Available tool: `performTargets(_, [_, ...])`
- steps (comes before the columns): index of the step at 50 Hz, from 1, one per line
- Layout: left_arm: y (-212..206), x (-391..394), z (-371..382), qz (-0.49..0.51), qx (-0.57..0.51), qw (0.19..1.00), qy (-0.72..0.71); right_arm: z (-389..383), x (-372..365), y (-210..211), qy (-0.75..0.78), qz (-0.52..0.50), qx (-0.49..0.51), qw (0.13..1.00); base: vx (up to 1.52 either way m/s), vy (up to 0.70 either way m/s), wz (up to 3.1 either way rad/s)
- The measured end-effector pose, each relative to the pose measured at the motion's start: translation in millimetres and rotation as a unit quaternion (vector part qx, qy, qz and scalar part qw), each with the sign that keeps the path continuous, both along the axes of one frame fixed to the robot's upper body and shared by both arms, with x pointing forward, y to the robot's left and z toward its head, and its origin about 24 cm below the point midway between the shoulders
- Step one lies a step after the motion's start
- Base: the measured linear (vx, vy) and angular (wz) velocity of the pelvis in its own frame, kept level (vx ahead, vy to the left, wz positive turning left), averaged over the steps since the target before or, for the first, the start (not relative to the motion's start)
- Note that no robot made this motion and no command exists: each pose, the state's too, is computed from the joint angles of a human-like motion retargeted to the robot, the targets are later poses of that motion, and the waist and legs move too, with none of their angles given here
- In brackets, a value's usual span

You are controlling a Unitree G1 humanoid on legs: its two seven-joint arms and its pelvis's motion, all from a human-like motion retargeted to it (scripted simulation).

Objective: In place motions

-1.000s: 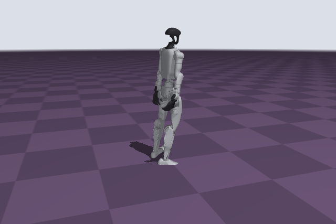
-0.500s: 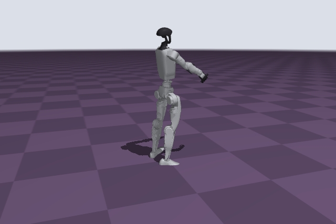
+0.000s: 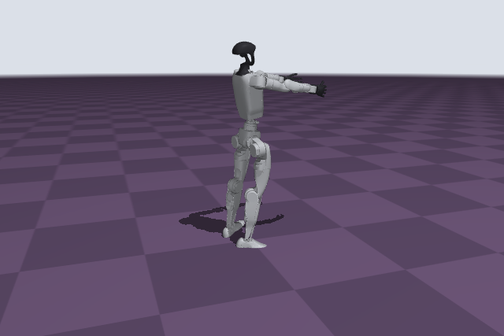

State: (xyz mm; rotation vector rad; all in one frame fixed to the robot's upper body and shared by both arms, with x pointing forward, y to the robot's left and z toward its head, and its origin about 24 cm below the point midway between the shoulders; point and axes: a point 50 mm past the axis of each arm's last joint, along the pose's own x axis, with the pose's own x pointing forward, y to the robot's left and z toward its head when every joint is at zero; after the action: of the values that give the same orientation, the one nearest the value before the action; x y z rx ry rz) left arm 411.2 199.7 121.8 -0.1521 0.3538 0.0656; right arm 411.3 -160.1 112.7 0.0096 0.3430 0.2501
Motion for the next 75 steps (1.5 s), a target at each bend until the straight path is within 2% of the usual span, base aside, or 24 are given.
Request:
performTargets(6, [2.9,-5.7,-19.3,-0.001,0.035,0.999,-0.007,-17.7,-6.9,9.2,-0.017,0.012,0.008,1.0,0.01,0.01,0.0])
performTargets(8, [12.7,-11.1,-29.0,-0.011,0.109,0.994,-0.012,-26.5,-13.4,16.2,-0.033,0.03,0.011,0.999,0.0,0.0,0.0])
performTargets(12, [43.8,-30.8,-53.0,-0.039,0.361,0.932,0.018,-40.2,-40.5,26.5,-0.084,0.132,0.039,0.987,0.0,0.05,0.06])
performTargets(14, [51.8,-46.1,-73.7,-0.066,0.413,0.908,0.029,-56.8,-61.6,25.5,-0.094,0.169,0.051,0.98,0.0,0.0,0.0])
performTargets(17, [60.0,-87.7,-128.3,-0.116,0.416,0.897,0.093,-104.2,-105.1,9.7,-0.054,0.174,0.052,0.982,0.01,-0.01,0.06])
performTargets(21, [55.2,-187.9,-224.8,-0.159,0.324,0.889,0.284,-203.9,-195.8,-18.5,0.159,0.103,0.024,0.982,0.03,-0.01,0.07])
performTargets(25, [28.6,-320.8,-284.9,-0.134,0.142,0.833,0.518,-274.2,-319.4,-44.9,0.438,0.085,-0.038,0.894,0.0,0.0,0.0])
performTargets(27, [5.9,-379.5,-294.5,-0.059,0.045,0.791,0.608,-282.7,-390.1,-58.9,0.603,0.107,-0.094,0.785,0.0,0.0,0.0])
performTargets(29, [-20.2,-425.1,-297.2,0.0,-0.02,0.745,0.666,-267.9,-453.9,-75.8,0.752,0.125,-0.127,0.634,0.0,0.0,0.0])
performTargets(30, [-31.7,-443.4,-296.7,0.015,-0.041,0.726,0.686,-257.2,-481.1,-82.1,0.806,0.132,-0.123,0.564,-0.01,0.02,-0.44])
performTargets(32, [-51.2,-466.8,-295.5,0.019,-0.076,0.716,0.694,-243.1,-519.2,-78.2,0.858,0.123,-0.065,0.494,0.0,0.03,-0.79])
performTargets(33, [-59.1,-474.6,-294.8,0.021,-0.093,0.715,0.692,-240.7,-530.7,-73.0,0.863,0.109,-0.035,0.492,0.03,0.01,0.27])
performTargets(35, [-80.0,-493.0,-291.9,0.037,-0.139,0.717,0.682,-243.9,-551.5,-51.4,0.836,0.035,0.051,0.545,0.05,-0.03,2.13])
performTargets(39, [-106.7,-528.5,-281.2,0.156,-0.22,0.674,0.688,-249.5,-560.9,-34.2,0.777,-0.165,0.141,0.59,0.02,-0.02,0.41])
performTargets(42, [-110.0,-539.7,-276.8,0.181,-0.244,0.649,0.697,-252.5,-555.1,-42.1,0.751,-0.271,0.146,0.583,-0.1,0.02,-1.59])
performTargets(45, [-93.4,-533.6,-280.5,0.14,-0.197,0.664,0.707,-257.1,-536.8,-56.2,0.739,-0.282,0.119,0.599,-0.14,0.02,-0.21])
performTargets(52, [-25.6,-445.5,-297.8,0.078,-0.087,0.753,0.647,-272.7,-446.7,-71.6,0.709,-0.098,0.007,0.699,-0.13,0.0,0.01])
performTargets(58, [13.8,-298.6,-280.3,0.067,-0.028,0.859,0.507,-268.8,-321.5,-46.1,0.601,-0.014,0.044,0.798,-0.05,-0.01,0.1])
performTargets(63, [11.5,-173.6,-225.4,0.031,-0.025,0.936,0.349,-231.4,-199.7,-12.4,0.425,0.046,0.084,0.9,0.0,0.0,0.0])
performTargets(68, [-4.3,-74.1,-141.8,0.014,-0.034,0.985,0.169,-157.5,-99.7,22.3,0.247,0.098,0.093,0.959,0.0,0.0,0.0])
performTargets(72, [-20.3,-27.3,-75.1,-0.019,-0.029,0.998,0.053,-96.2,-50.2,36.9,0.123,0.101,0.096,0.983,0.0,0.0,0.0])
performTargets(75, [-26.2,-12.3,-44.3,-0.048,-0.02,0.998,0.033,-57.5,-26.8,36.7,0.064,0.09,0.084,0.99,0.0,0.0,0.0])
